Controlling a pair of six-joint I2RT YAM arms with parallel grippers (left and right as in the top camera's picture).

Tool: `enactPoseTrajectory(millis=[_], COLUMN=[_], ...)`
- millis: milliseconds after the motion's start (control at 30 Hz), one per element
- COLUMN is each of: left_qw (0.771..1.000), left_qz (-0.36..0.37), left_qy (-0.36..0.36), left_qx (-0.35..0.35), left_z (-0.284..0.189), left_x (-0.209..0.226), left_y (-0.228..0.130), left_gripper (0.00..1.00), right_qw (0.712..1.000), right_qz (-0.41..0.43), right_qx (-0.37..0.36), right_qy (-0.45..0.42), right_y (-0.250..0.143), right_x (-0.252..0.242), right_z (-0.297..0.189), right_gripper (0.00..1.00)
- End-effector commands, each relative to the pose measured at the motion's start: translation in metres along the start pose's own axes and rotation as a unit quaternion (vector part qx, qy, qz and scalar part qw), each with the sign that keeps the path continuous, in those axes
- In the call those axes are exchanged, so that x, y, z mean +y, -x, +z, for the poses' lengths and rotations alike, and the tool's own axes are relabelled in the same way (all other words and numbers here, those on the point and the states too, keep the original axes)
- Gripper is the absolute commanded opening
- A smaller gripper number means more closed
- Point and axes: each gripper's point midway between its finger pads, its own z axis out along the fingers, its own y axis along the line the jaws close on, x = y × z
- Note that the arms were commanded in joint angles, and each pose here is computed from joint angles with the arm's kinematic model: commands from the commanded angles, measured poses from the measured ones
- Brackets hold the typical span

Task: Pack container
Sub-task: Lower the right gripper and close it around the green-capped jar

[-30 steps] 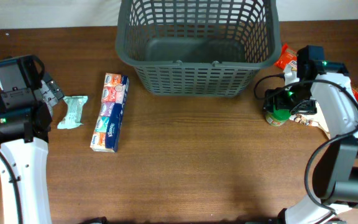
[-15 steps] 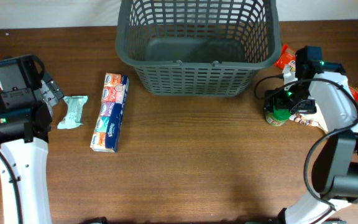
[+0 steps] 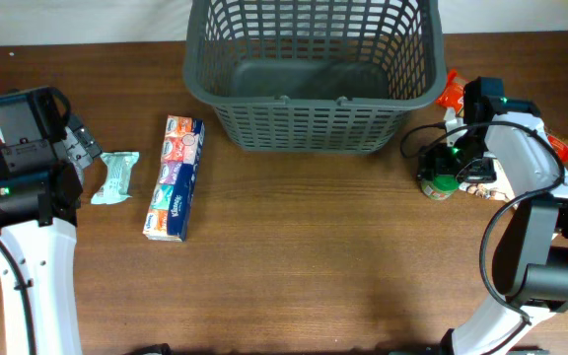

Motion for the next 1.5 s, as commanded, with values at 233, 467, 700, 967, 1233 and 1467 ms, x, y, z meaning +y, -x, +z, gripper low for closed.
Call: enactPoseTrajectory(millis=[233,467,700,967,1233,1467], left_qw=[1.0,1.0,1.0,1.0,1.0,1.0], left_qz=[-0.006,-0.006,-0.006,-0.006,-0.006,-0.006], left_qy=[-0.005,-0.005,-0.005,-0.005,-0.005,-0.005], left_qx=[-0.009,-0.009,-0.009,-0.009,-0.009,-0.009], left_z=[-0.005,-0.005,-0.005,-0.005,-0.005,-0.005], left_x=[0.001,0.001,0.001,0.001,0.001,0.001], left_y=[0.006,0.006,0.006,0.006,0.006,0.006], left_gripper=[1.0,1.0,1.0,1.0,1.0,1.0], right_qw=[1.0,1.0,1.0,1.0,0.999,0.997], right_qz=[-0.004,-0.004,-0.004,-0.004,0.021,0.063], right_qx=[-0.003,-0.006,0.007,0.011,0.017,-0.012], right_qy=[-0.005,-0.005,-0.004,-0.004,-0.023,-0.034], right_y=[0.002,0.004,0.002,0.001,-0.002,0.013], right_x=[-0.001,-0.002,-0.002,-0.002,-0.009,-0.029], right_z=[0.002,0.003,0.012,0.015,0.013,-0.018], right_gripper=[0.95,0.96,0.96,0.27,0.04,0.04])
